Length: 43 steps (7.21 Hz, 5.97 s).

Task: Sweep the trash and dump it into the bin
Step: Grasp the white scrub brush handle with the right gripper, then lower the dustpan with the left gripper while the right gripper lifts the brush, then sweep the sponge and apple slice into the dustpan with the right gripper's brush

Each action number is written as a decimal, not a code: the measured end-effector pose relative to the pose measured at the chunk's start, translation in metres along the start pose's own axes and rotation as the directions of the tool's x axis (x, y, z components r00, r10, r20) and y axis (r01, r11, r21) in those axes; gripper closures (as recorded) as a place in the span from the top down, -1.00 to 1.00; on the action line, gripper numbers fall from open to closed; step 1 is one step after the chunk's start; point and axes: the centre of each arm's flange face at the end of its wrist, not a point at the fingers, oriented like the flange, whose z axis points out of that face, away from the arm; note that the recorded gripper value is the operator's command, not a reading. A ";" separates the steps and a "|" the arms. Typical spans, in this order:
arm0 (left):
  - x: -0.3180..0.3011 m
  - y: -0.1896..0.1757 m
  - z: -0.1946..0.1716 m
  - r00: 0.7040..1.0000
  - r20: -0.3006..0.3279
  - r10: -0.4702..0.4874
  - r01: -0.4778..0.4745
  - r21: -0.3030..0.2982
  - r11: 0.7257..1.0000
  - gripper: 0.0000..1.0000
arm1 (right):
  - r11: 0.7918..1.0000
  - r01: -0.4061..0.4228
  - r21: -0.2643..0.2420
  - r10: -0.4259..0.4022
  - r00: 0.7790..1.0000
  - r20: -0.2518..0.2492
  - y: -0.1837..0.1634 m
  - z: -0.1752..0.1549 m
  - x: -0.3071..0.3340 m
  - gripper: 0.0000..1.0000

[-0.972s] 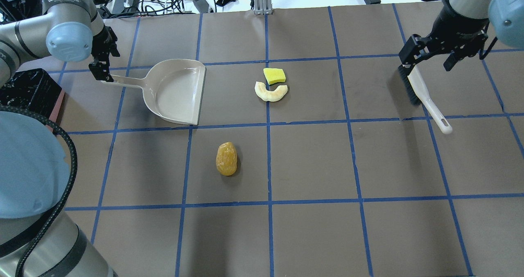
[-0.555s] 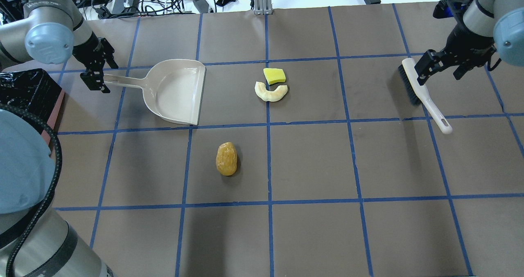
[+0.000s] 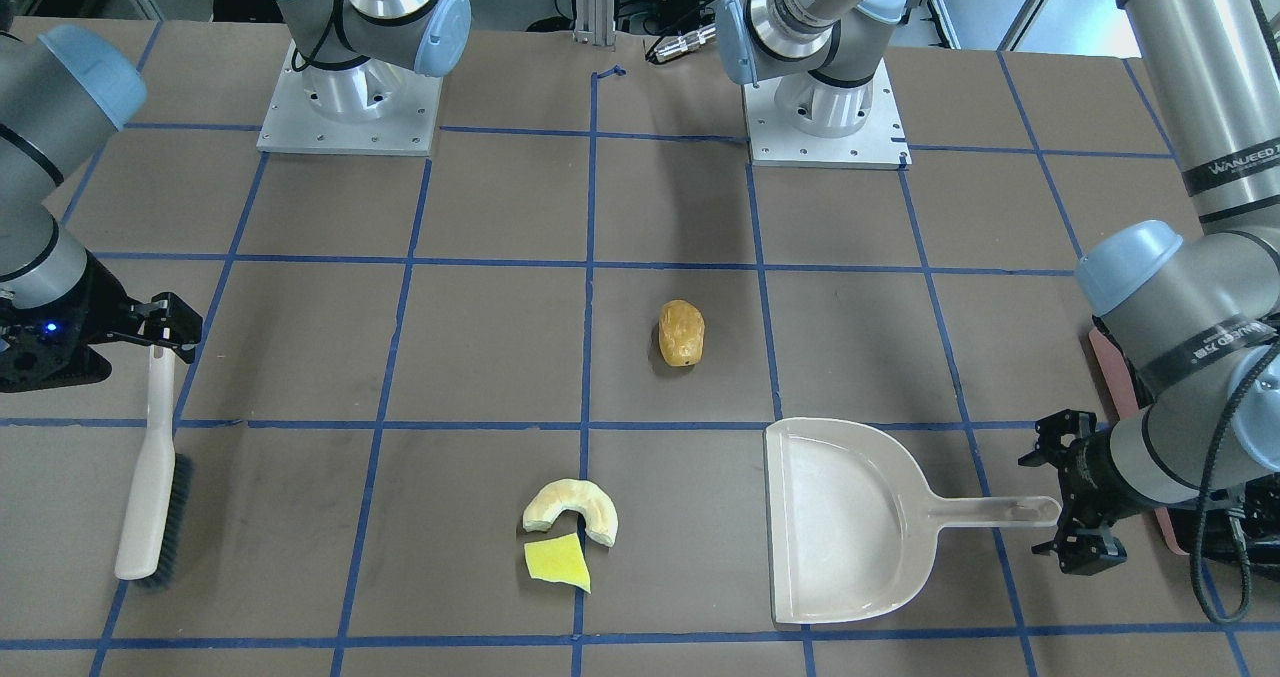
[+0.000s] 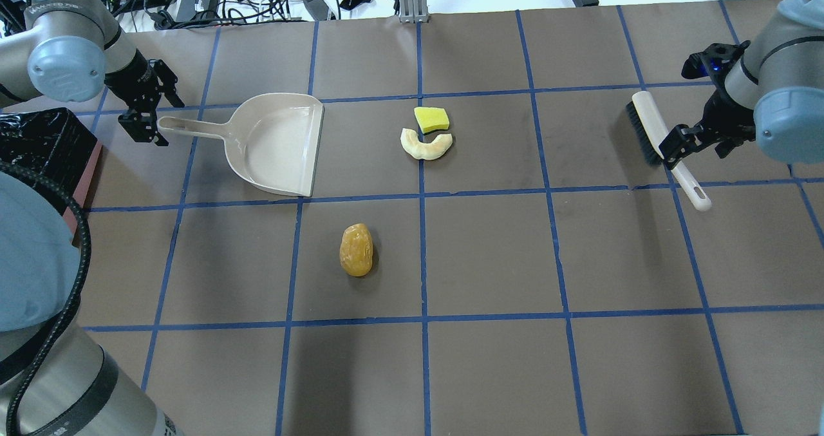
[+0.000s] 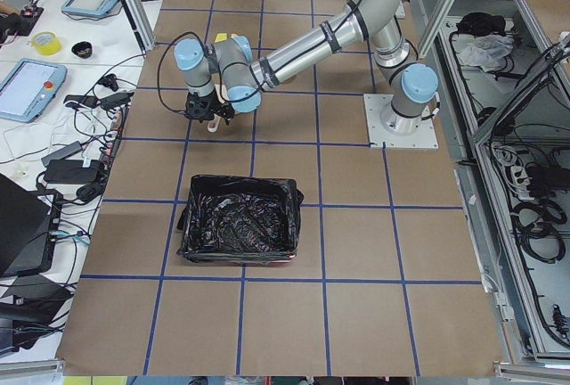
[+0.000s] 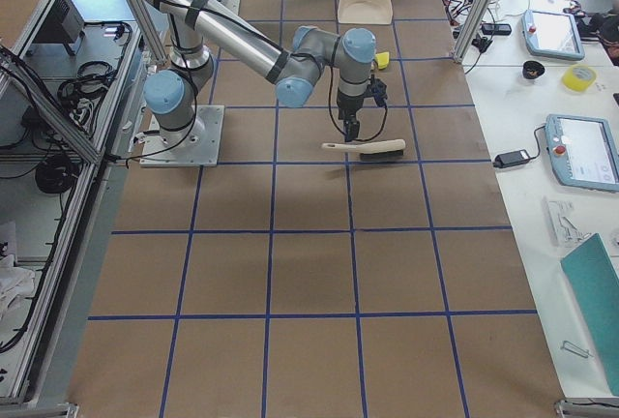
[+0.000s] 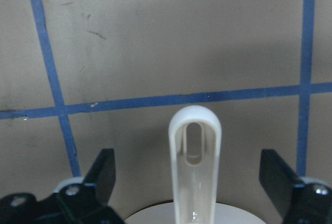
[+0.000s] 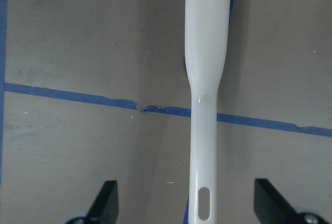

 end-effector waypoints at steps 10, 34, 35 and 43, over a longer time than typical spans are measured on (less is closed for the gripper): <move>-0.015 -0.005 0.024 0.999 -0.027 -0.031 0.030 -0.029 0.999 -1.00 | 0.999 -0.037 0.001 0.037 0.998 0.052 0.031 0.062 0.024 0.89; 0.015 0.152 0.023 0.993 -0.106 0.049 -0.059 -0.095 0.994 -1.00 | 0.962 -0.273 0.019 0.269 0.956 0.114 -0.081 0.016 -0.234 -0.69; 0.015 0.157 0.022 0.993 -0.108 0.055 -0.065 -0.092 0.994 -1.00 | 0.957 -0.289 -0.009 0.288 0.951 0.111 -0.078 0.027 -0.262 -0.69; 0.016 0.183 0.025 0.991 -0.107 0.081 -0.092 -0.093 0.991 -1.00 | 0.975 -0.220 0.031 0.209 0.955 0.210 -0.062 0.032 -0.422 -0.66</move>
